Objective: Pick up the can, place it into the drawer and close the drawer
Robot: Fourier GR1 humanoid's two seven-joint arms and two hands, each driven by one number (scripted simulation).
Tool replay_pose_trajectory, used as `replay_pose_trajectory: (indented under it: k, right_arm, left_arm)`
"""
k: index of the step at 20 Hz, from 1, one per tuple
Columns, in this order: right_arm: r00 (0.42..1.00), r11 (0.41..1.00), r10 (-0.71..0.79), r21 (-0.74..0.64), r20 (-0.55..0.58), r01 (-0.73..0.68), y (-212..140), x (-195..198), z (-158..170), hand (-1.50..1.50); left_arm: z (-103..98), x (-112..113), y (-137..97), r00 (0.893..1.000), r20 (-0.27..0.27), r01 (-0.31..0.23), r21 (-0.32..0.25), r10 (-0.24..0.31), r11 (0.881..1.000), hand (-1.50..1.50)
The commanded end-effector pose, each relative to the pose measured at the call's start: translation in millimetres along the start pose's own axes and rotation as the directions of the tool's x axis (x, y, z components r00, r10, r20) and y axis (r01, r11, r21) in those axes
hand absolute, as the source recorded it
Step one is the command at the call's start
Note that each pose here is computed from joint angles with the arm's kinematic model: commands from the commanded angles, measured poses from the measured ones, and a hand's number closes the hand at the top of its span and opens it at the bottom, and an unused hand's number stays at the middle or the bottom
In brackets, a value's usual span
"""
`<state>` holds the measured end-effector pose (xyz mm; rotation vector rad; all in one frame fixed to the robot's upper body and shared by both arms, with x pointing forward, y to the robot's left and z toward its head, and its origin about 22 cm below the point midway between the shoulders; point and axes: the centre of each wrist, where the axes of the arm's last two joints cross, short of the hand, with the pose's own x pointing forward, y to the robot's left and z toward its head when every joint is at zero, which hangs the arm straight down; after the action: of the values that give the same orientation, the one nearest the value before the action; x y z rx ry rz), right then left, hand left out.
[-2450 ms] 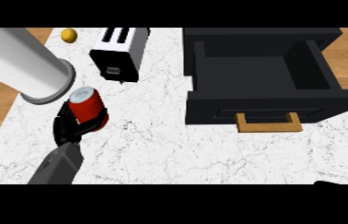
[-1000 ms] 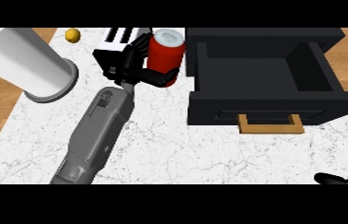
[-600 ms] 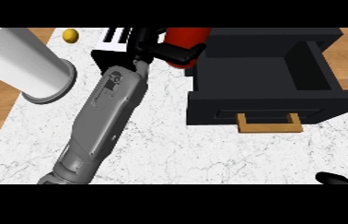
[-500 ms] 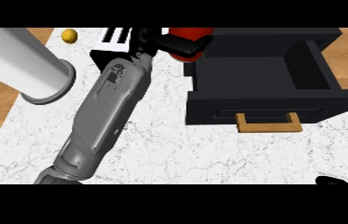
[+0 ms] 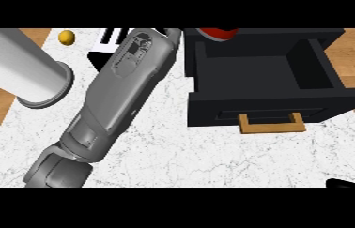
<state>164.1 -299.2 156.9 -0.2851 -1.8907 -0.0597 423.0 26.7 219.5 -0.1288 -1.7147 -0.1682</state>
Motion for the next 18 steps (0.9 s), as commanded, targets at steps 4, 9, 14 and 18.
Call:
replay_pose_trajectory:
  k: [4, 9, 14, 18]
  right_arm:
    - [1.000, 1.000, -0.007, 0.004, 0.011, 0.007, -3.0, -3.5, -12.4, -1.50]
    - [1.000, 1.000, -0.013, 0.014, 0.015, 0.013, 5.0, -2.3, -19.3, -1.50]
    - [0.999, 0.998, -0.021, 0.060, 0.024, 0.019, 5.3, 5.6, -24.1, -1.50]
    - [1.000, 0.998, -0.014, 0.069, 0.026, 0.012, 12.3, 2.8, -28.6, -1.50]
  left_arm:
    - [-15.4, 39.0, -28.1, 0.999, -0.026, 0.044, -0.016, -0.045, 0.999, 1.50]
    - [-17.9, 37.2, -38.6, 0.996, -0.043, 0.083, 0.012, -0.082, 0.997, 1.50]
    - [-16.7, 36.5, -48.5, 0.994, -0.036, 0.109, 0.047, -0.108, 0.993, 1.50]
    - [-21.6, 42.6, -48.6, 0.992, -0.037, 0.126, 0.096, -0.123, 0.987, 1.50]
